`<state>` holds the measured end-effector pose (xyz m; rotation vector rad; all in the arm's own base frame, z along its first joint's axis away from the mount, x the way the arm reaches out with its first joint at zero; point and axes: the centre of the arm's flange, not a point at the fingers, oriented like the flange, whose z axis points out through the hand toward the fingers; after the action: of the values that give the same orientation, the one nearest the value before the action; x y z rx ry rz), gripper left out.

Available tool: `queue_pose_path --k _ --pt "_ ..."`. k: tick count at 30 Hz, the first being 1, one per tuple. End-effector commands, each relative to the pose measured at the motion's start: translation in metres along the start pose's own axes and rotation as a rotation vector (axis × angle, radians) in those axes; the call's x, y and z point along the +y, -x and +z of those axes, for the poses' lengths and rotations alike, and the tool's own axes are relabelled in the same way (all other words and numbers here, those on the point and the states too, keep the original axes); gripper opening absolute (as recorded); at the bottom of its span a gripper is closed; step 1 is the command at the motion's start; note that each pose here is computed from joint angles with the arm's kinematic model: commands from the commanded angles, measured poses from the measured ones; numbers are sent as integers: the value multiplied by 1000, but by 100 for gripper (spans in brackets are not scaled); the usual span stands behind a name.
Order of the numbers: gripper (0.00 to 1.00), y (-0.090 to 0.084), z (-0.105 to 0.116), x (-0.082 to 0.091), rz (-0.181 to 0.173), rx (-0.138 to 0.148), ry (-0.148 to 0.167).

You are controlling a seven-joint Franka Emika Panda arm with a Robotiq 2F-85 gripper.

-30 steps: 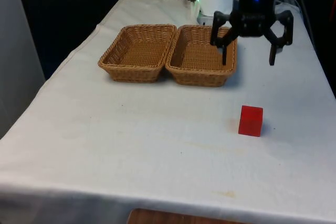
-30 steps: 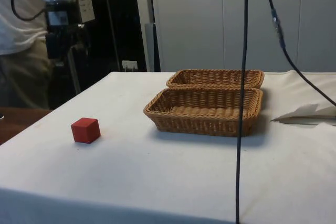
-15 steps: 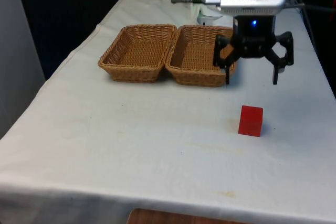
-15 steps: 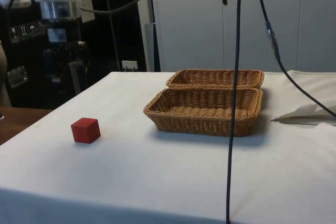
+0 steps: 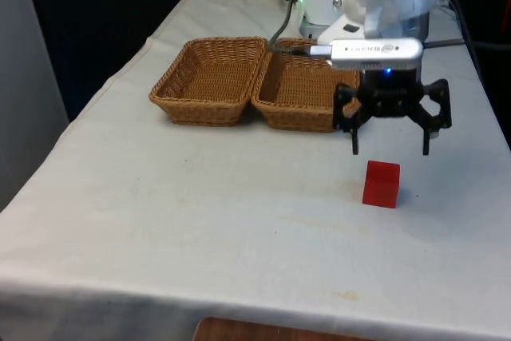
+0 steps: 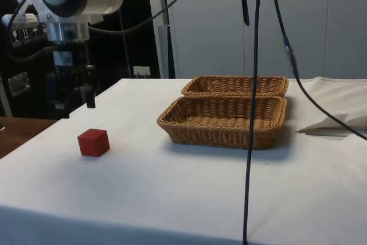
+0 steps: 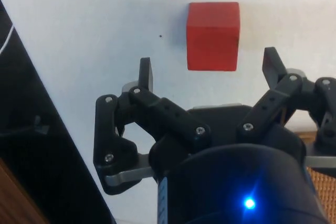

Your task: Pick up the red cube and place it into the right basket.

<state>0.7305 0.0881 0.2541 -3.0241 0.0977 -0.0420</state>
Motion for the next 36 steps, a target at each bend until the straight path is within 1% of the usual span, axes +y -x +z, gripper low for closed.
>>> queue_pose_path --k 1,4,5,6,7,8,9,17,18,19,22,24,26,27,28,30,31,34,35,36 --pt "100 0 4 -3 6 3 -7" --pt "100 2 10 -8 5 -1 -6" --pt "100 4 15 -12 7 -4 -2" --pt "100 4 15 -12 7 -4 -2" --pt "100 6 21 -17 7 -7 0" --pt "100 6 17 -14 3 -14 -3" --pt "100 7 24 -19 8 -7 2" --pt "100 14 49 -35 16 -17 18" --pt "100 14 47 -33 14 -22 15" --pt "100 15 51 -36 18 -18 18" --pt "100 15 55 -35 18 -20 18" --pt "100 15 53 -34 16 -20 17" --pt "100 13 48 -28 18 -21 14" --pt "100 14 51 -30 16 -20 21" --pt "100 13 44 -27 18 -21 14" --pt "100 12 37 -25 17 -20 11" --pt "100 11 30 -26 17 -18 10" --pt "100 11 20 -29 16 -19 8" --pt "100 10 24 -27 15 -17 6" --pt "100 11 16 -30 15 -19 7"
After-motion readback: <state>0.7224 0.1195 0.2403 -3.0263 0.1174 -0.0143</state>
